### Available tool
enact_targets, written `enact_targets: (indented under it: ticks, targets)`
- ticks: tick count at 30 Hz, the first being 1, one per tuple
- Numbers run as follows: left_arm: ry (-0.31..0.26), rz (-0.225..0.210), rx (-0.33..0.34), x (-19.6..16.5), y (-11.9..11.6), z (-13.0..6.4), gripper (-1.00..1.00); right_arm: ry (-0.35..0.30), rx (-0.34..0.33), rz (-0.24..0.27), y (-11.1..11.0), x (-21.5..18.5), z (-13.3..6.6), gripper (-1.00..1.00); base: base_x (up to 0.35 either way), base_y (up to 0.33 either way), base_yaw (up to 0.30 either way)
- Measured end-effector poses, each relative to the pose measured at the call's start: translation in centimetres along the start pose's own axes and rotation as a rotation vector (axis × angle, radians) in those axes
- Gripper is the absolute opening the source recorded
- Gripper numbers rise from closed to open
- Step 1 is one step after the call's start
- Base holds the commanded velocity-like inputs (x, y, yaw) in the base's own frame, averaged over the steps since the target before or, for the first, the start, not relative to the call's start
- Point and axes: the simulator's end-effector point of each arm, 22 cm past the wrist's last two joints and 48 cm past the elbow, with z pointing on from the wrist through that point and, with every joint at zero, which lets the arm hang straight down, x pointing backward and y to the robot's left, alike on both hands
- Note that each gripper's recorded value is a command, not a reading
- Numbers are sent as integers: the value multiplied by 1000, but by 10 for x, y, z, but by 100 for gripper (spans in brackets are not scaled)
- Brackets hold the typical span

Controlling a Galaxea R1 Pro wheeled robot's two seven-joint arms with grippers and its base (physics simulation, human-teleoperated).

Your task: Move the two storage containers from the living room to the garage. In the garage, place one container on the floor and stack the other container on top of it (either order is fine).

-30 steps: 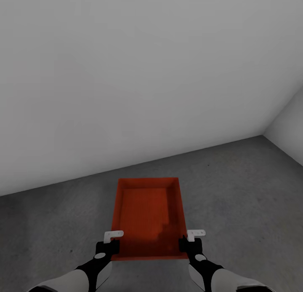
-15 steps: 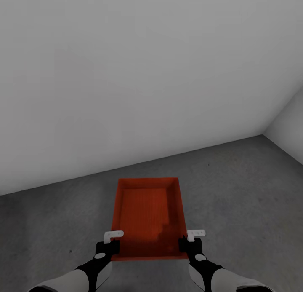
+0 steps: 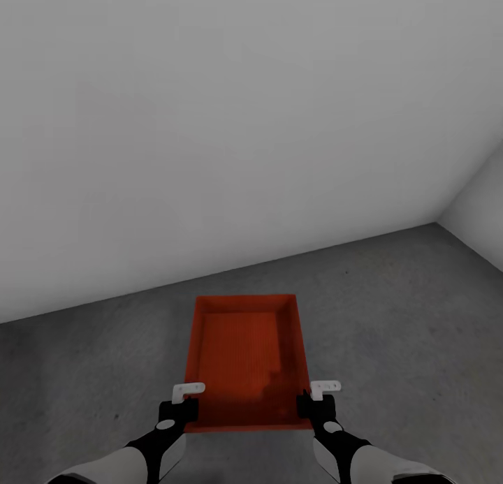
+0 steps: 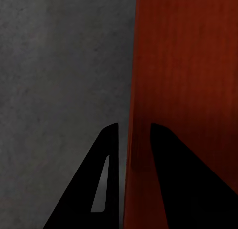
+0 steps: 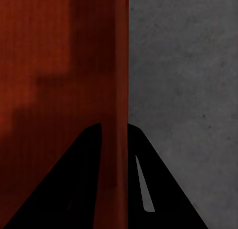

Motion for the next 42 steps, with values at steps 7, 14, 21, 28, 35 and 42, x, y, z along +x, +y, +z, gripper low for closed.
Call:
enact_targets:
  ticks: [7,14,21,28,35,42]
  targets:
    - [-1,-1,0,0,0,0,-100,-1,0,-1,0,-1,0,-100,0,0,-144]
    - [-1,-1,0,0,0,0,-100,-1,0,-1,0,-1,0,-100,0,0,-47]
    - [-1,-1,0,0,0,0,-100,-2,0,-1,0,-1,0,-100,0,0,-3]
    - [-1,-1,0,0,0,0,-100,-1,0,-1,0,-1,0,-100,0,0,0]
    - [-1,-1,0,0,0,0,-100,-1,0,0,0,-1,0,-100,0,0,0]
    - [-1,-1,0,0,0,0,-100,-2,0,-1,0,-1,0,-100,0,-37,0]
